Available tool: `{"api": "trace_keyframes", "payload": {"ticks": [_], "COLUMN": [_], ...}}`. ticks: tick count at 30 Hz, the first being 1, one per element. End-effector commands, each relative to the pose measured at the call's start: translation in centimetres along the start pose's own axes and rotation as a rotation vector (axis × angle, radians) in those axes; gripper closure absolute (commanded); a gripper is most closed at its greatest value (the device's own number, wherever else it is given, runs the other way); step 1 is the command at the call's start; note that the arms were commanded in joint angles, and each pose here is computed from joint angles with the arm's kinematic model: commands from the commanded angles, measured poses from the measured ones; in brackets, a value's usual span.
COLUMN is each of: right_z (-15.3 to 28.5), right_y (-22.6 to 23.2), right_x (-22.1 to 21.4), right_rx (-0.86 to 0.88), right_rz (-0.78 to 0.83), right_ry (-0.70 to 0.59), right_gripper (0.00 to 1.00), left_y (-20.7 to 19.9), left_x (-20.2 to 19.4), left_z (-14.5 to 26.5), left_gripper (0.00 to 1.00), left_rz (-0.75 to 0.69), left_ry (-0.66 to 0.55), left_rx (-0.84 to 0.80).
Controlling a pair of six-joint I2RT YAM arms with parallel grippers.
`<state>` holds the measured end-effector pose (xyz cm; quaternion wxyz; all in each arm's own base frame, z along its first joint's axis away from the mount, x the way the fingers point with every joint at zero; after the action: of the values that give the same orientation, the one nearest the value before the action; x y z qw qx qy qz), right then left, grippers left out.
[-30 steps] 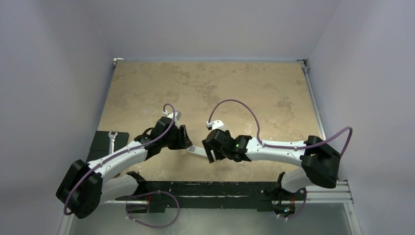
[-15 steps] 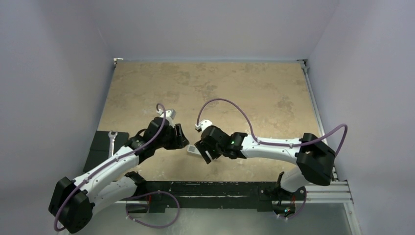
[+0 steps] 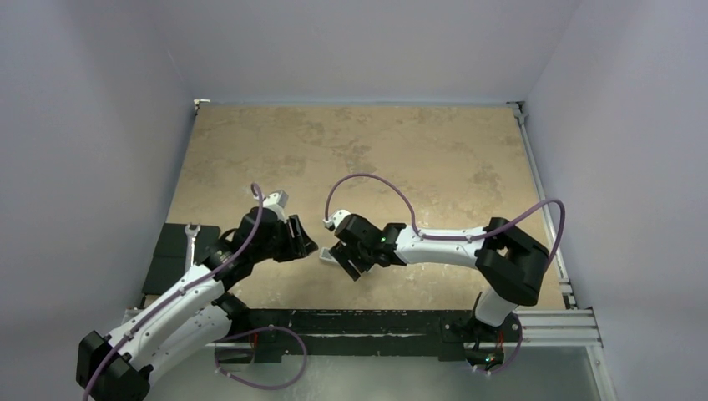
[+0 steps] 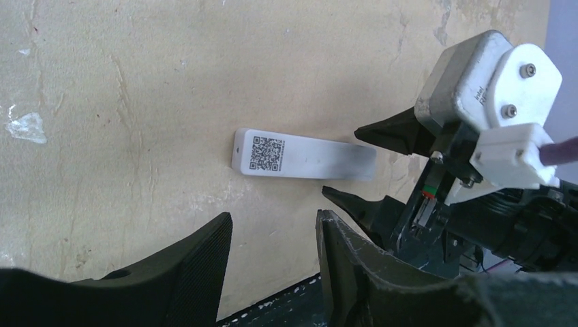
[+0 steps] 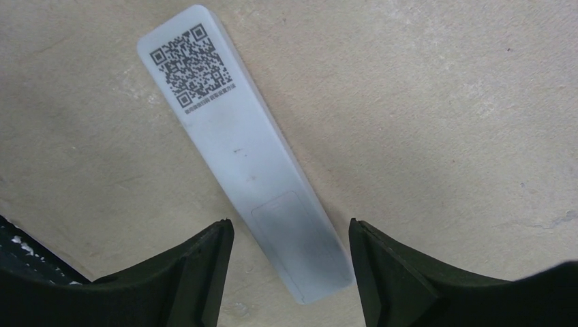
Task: Load the batteries into the remote control
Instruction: Turn over the remote control at the center of the board.
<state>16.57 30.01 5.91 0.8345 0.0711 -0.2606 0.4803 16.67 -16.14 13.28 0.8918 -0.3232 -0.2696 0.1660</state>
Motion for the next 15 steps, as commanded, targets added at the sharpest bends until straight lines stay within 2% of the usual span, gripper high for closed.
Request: {"api": "trace_keyframes", "payload": {"ticks": [1, 15], "right_z": [0.1, -0.9], "right_y": [-0.1, -0.1], "right_x": [1.5, -0.9], "right_rx": [0.022, 0.011], "right_rz": [0.01, 0.0], "right_ry": [-0.039, 0.056], "right_gripper": [0.31, 0.48], "left_y": [0.3, 0.5], "left_x": [-0.6, -1.5], "left_z": [0.3, -0.3], "left_gripper": [0.51, 0.51], "left_rz": [0.04, 0.076], "left_ry": [0.018, 0.047], "left_rx": [0.001, -0.025]}}
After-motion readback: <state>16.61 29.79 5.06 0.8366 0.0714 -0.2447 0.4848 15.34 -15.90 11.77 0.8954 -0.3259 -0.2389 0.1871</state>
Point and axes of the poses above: each gripper's point midway between its finger pads, its own z axis back along the fingers, its own y axis along the line the jaws close on, x = y × z, the point moved 3 cm from there along z, back along the fingers, and after that the axes turned 14 degrees about z, right-handed, at the moved point
